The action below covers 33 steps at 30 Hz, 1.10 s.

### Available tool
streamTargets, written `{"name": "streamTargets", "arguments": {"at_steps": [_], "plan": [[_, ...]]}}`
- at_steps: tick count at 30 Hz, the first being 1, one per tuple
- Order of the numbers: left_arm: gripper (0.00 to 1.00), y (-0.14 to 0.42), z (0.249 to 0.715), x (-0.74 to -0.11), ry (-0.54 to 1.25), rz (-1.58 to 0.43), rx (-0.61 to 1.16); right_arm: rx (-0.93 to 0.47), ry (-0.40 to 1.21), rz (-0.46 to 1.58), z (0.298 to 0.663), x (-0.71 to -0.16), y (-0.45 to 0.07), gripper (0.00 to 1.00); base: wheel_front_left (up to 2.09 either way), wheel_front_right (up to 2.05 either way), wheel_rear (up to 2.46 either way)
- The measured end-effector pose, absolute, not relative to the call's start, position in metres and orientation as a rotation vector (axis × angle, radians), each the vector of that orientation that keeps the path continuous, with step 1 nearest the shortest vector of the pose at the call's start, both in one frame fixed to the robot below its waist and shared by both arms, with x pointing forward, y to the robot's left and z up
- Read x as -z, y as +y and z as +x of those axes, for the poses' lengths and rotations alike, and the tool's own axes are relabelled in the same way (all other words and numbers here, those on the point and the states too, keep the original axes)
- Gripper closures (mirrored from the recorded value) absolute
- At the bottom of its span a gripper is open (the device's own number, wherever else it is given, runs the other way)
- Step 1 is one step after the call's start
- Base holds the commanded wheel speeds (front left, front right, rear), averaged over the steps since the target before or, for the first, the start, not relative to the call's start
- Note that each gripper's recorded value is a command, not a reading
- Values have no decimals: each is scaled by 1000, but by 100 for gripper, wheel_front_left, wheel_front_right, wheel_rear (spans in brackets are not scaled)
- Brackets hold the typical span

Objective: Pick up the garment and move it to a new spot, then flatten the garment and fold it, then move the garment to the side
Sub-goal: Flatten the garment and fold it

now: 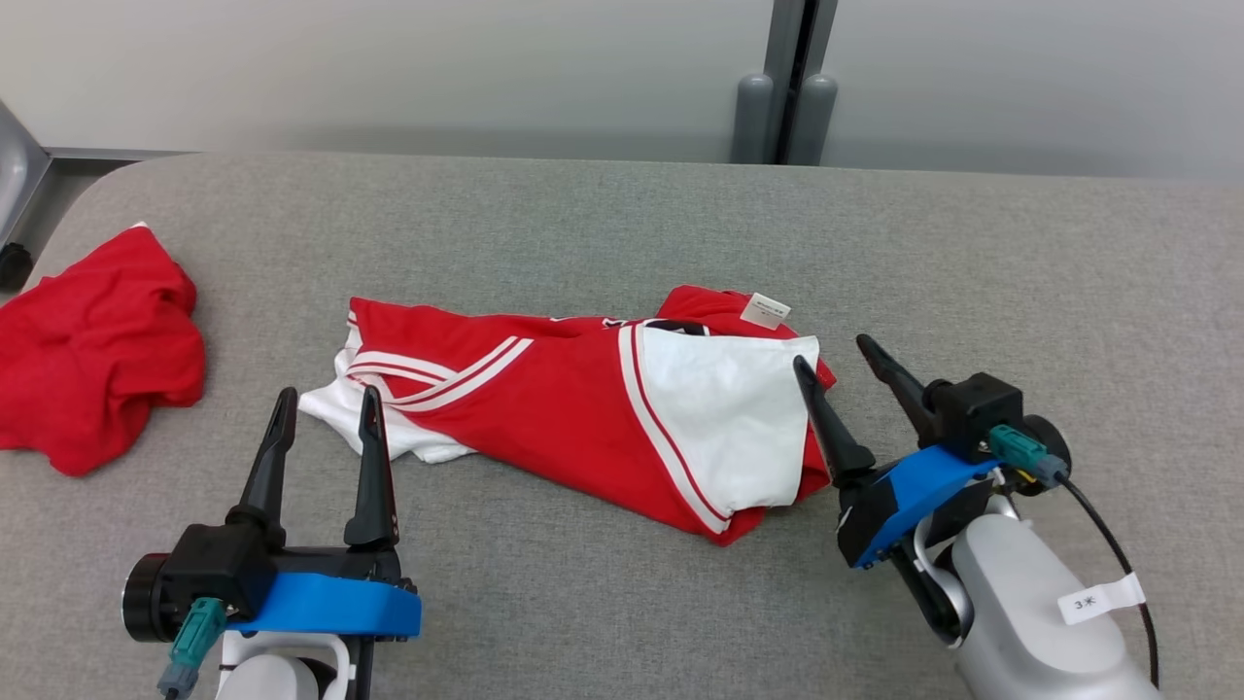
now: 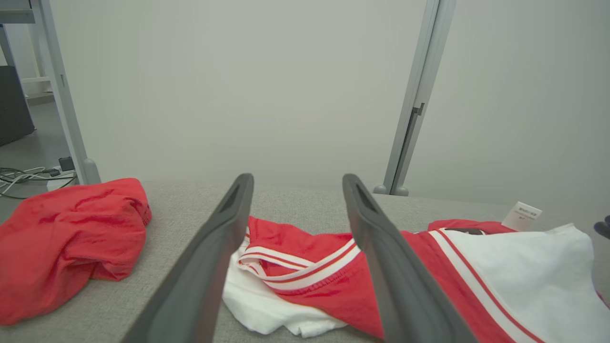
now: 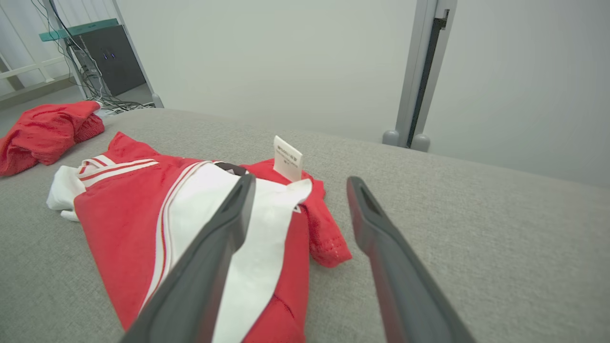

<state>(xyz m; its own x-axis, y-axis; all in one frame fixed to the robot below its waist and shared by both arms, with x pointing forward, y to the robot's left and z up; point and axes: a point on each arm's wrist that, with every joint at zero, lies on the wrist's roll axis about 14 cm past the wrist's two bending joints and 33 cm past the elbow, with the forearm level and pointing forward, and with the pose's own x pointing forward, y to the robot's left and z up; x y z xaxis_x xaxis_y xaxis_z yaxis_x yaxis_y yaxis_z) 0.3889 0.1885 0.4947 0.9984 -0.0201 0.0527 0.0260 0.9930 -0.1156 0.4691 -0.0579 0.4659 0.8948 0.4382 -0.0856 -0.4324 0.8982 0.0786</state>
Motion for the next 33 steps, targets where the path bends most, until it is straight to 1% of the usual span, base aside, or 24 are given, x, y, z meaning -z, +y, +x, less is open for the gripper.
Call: {"name": "streamTargets", "arguments": {"at_steps": [3, 7, 14, 15, 16, 21, 24, 29, 33], "plan": [[0, 190, 387, -493, -47, -116, 20, -482, 136, 68, 466, -456, -44, 0, 0, 0, 0], [0, 195, 385, -492, -42, -120, 6, -489, 194, 60, 467, -438, -39, 0, 0, 0, 0], [0, 199, 387, -486, -26, -123, -13, -512, 209, 88, 477, -435, -24, 0, 0, 0, 0], [0, 199, 387, -485, -24, -123, -14, -519, 204, 88, 478, -436, -21, 49, 0, 0, 0], [0, 199, 388, -485, -22, -123, -15, -526, 197, 90, 479, -439, -18, 100, 0, 0, 0], [0, 199, 390, -487, -29, -122, -12, -564, 144, 105, 479, -456, -3, 100, 0, 0, 0], [0, 199, 389, -490, -38, -123, -13, -611, 101, 102, 472, -471, 11, 100, 0, 0, 0], [0, 200, 386, -495, -53, -125, -14, -720, 55, 118, 448, -488, 43, 100, 0, 0, 0], [0, 205, 381, -500, -65, -126, -28, -878, 18, 178, 415, -508, 88, 100, 0, 0, 0]]}}
